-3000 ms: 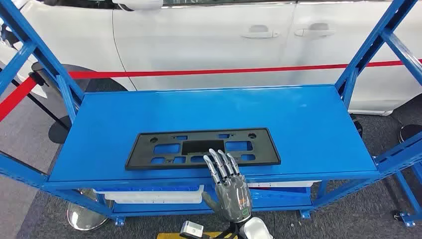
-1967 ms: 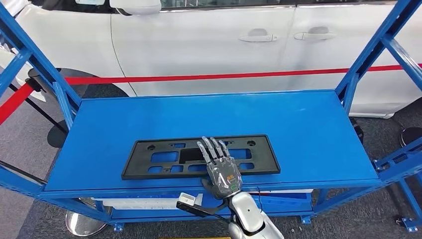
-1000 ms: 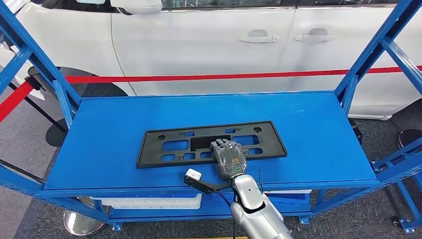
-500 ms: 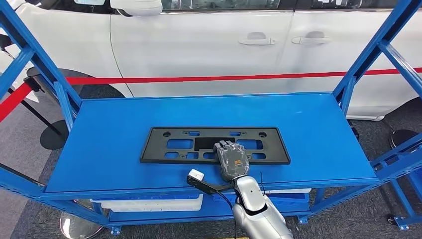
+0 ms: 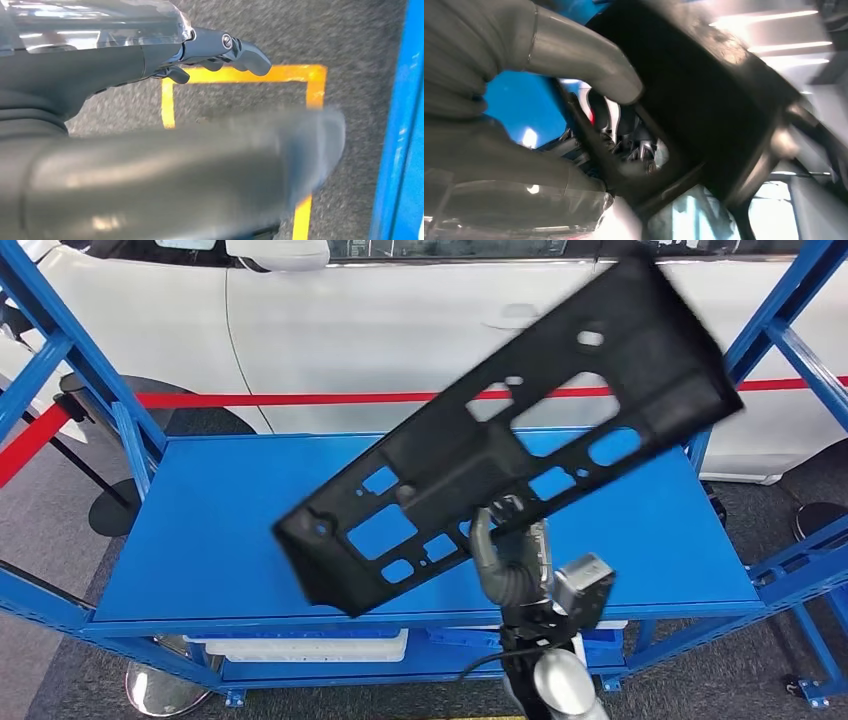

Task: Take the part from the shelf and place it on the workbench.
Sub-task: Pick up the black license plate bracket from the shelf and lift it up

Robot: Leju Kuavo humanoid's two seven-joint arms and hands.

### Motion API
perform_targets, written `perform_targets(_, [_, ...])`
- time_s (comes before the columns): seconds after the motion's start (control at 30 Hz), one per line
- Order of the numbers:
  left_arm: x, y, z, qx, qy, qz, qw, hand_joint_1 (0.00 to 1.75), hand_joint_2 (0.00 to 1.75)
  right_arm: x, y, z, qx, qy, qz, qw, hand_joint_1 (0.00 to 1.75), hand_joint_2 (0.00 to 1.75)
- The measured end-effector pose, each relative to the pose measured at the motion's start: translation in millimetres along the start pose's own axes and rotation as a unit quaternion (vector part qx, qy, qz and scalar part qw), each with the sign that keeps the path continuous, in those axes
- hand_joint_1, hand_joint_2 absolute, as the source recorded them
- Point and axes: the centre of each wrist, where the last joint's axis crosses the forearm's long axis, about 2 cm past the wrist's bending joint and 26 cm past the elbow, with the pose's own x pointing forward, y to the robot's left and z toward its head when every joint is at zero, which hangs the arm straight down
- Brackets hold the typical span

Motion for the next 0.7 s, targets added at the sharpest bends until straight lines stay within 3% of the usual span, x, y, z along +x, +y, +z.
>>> perform_targets(0.13, [-1.5,0.7,0.9,0.007,0.002,0.011,1.000,0.00,1.75,24.7,-18.6,18.2,-0.006,-0.045,-0.010,0.999,1.75,1.75])
perform_targets(0.3, [-2.6,0.8,1.6,0.013,-0.002,0.020,1.000,0.00,1.75,34.7,-32.3,38.4,-0.017,-0.049,-0.005,0.999,1.75,1.75])
perform_targets(0.7, [-2.3,-1.0,1.5,0.017,-0.006,0.026,0.999,0.00,1.75,44.8,-36.5,63.3,-0.057,-0.074,0.063,0.994,1.75,1.75])
